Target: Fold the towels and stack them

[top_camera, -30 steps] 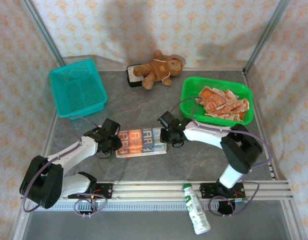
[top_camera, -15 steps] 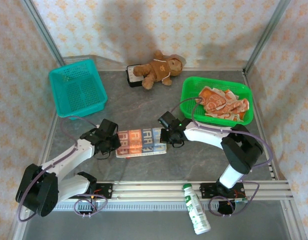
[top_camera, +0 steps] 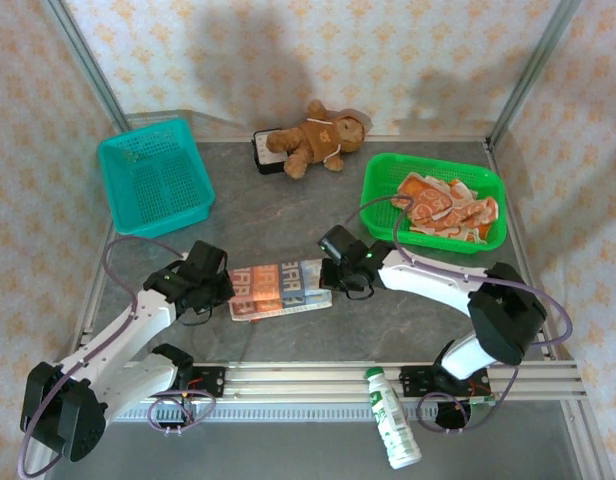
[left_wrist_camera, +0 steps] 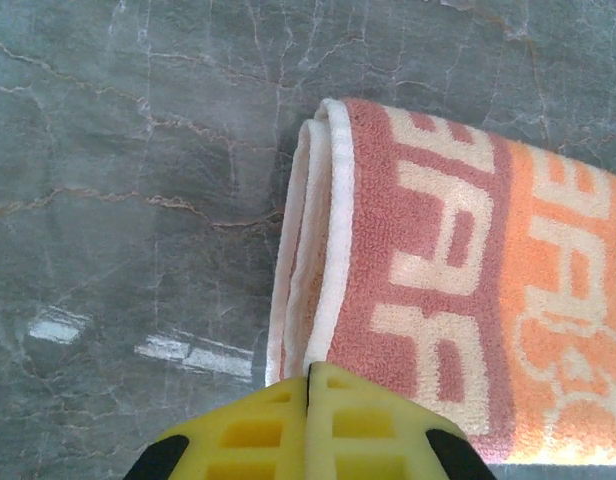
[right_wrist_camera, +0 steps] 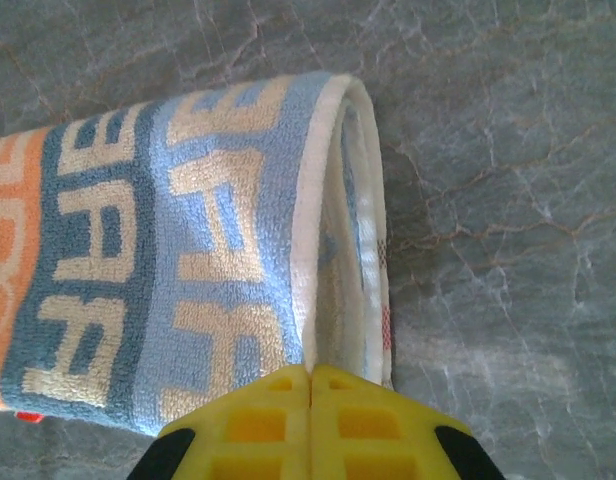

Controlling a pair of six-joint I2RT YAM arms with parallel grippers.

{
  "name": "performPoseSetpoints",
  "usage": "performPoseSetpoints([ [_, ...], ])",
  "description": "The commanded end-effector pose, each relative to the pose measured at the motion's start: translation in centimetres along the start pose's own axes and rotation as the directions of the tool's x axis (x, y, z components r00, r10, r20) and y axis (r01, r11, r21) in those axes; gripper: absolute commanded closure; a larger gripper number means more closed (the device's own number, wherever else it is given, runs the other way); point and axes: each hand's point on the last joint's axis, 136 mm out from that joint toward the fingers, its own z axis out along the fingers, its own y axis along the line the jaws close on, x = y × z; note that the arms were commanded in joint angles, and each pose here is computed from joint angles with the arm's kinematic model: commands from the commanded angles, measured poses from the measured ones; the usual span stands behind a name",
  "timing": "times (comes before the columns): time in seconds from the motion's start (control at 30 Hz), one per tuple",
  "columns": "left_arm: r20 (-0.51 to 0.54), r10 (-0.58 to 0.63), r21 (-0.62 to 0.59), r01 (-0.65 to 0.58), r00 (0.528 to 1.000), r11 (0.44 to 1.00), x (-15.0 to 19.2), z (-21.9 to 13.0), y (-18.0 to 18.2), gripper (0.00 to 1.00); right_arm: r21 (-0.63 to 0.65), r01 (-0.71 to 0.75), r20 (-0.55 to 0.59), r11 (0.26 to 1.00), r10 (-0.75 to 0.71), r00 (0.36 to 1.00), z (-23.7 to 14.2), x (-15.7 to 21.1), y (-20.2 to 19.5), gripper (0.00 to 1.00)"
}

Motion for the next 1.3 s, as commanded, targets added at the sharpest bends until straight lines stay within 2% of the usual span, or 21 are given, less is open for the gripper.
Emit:
performPoseSetpoints([
  [0.0, -0.040, -0.022, -0.032, 0.020, 0.999, 0.999, 1.5, 0.0, 1.2, 1.00, 0.039, -0.019, -0.035, 0.999, 0.021, 0.999, 0.4, 1.8, -1.1, 1.00],
  [0.37, -0.119, -0.067, -0.015, 0.065, 0.991, 0.998, 4.6, 3.5, 2.2, 1.00, 0.098, -0.001, -0.080, 0.995, 0.008, 0.997, 3.9, 2.8, -2.5, 1.00],
  [0.43, -0.125, -0.057, -0.016, 0.055, 0.991, 0.998, 4.6, 3.5, 2.1, 0.86, 0.103, 0.013, -0.079, 0.995, -0.005, 0.997, 3.9, 2.7, -2.4, 0.89],
  [0.57, -0.098, -0.029, -0.028, 0.027, 0.995, 0.999, 3.6, 2.8, 1.8, 0.65, 0.085, 0.044, -0.026, 0.995, -0.042, 0.999, 2.5, 1.6, -1.8, 0.73],
  [0.73, -0.049, 0.013, -0.017, -0.013, 0.999, 1.000, 2.1, 2.2, 0.9, 0.56, 0.052, 0.080, 0.053, 0.995, -0.083, 0.995, 1.4, 0.0, -0.9, 0.57],
  [0.93, 0.009, 0.057, 0.034, -0.057, 0.998, 0.998, 0.4, 2.7, -0.9, 0.49, 0.038, 0.107, 0.088, 0.994, -0.110, 0.990, 1.5, -1.2, 0.3, 0.54],
  [1.2, 0.015, 0.053, 0.076, -0.054, 0.998, 0.996, 0.3, 4.2, -1.8, 0.48, 0.026, 0.133, 0.088, 0.991, -0.134, 0.987, 1.4, -2.0, 1.5, 0.55],
  [1.27, 0.004, 0.049, 0.044, -0.050, 0.999, 0.998, 0.5, 4.5, -1.2, 0.48, 0.024, 0.133, 0.085, 0.991, -0.135, 0.987, 1.4, -1.9, 1.5, 0.55],
])
